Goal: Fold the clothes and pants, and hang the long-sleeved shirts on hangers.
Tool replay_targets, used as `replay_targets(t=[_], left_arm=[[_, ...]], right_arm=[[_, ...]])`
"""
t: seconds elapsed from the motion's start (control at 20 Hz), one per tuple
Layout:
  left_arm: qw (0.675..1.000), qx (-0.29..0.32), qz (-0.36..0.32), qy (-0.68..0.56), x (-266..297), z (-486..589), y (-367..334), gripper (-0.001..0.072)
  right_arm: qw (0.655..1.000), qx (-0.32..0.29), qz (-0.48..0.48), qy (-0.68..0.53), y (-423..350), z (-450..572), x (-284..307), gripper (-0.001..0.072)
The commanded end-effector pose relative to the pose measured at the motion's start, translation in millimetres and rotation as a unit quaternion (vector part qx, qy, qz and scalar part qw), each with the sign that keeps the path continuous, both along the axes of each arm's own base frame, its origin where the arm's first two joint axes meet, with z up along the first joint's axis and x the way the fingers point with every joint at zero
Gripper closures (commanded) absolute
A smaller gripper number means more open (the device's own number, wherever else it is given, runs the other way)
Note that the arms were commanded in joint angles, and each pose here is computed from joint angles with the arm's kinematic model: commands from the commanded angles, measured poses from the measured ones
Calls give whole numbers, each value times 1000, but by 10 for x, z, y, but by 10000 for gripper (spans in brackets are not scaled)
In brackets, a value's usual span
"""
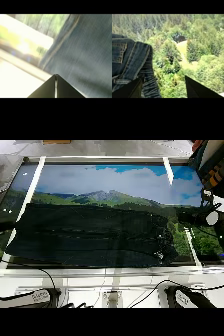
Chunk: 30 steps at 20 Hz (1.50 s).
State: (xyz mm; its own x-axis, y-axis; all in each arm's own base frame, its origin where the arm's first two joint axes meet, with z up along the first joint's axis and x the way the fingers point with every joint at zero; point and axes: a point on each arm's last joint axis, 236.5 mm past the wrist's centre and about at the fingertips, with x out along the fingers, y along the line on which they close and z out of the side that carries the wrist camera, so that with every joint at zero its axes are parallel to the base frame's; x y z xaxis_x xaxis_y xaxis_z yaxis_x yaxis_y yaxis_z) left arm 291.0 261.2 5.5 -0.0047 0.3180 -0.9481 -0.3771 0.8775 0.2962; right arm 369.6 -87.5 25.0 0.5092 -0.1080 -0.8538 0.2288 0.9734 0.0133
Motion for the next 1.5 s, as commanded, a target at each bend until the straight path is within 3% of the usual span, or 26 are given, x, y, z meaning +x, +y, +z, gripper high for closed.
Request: replay_targets(t=[0.0,0.15,0.2,0.25,0.45,0.65,0.9,0.95,1.0,1.05,1.1,1.15,1.45], left_arm=[[995,-86,30,47,-662,-68,-124,679],[990,-100,90,-36,-885,-294,2,649],[986,-109,112,-62,-894,-372,37,443],[979,-126,136,-86,-890,-454,53,282],[949,-222,176,-141,-764,-778,-40,282],[931,-286,145,-176,-501,-1160,-118,284],[881,-309,201,-297,72,-1222,31,289],[874,-308,205,-315,141,-1176,64,313],[868,-312,199,-332,214,-1115,68,409],[862,-316,197,-344,267,-1065,65,520],[859,-319,185,-354,307,-1006,49,657],[861,-318,164,-362,334,-935,24,678],[878,-259,73,-395,377,-423,63,678]], right_arm=[[999,-7,20,29,21,-36,-105,156],[999,-4,24,46,40,-74,-176,156],[999,-3,24,46,42,-75,-178,156],[999,-3,24,46,44,-75,-176,156],[998,7,24,59,86,-105,-232,156],[995,31,25,96,185,-175,-401,156],[983,63,33,168,331,-6,-711,157],[981,66,35,181,347,39,-769,160],[978,69,37,195,364,55,-843,254],[974,73,39,211,388,50,-941,397],[971,77,40,223,416,44,-1032,484],[968,86,42,233,468,32,-1131,511],[958,193,42,206,1078,-34,-1546,494]])
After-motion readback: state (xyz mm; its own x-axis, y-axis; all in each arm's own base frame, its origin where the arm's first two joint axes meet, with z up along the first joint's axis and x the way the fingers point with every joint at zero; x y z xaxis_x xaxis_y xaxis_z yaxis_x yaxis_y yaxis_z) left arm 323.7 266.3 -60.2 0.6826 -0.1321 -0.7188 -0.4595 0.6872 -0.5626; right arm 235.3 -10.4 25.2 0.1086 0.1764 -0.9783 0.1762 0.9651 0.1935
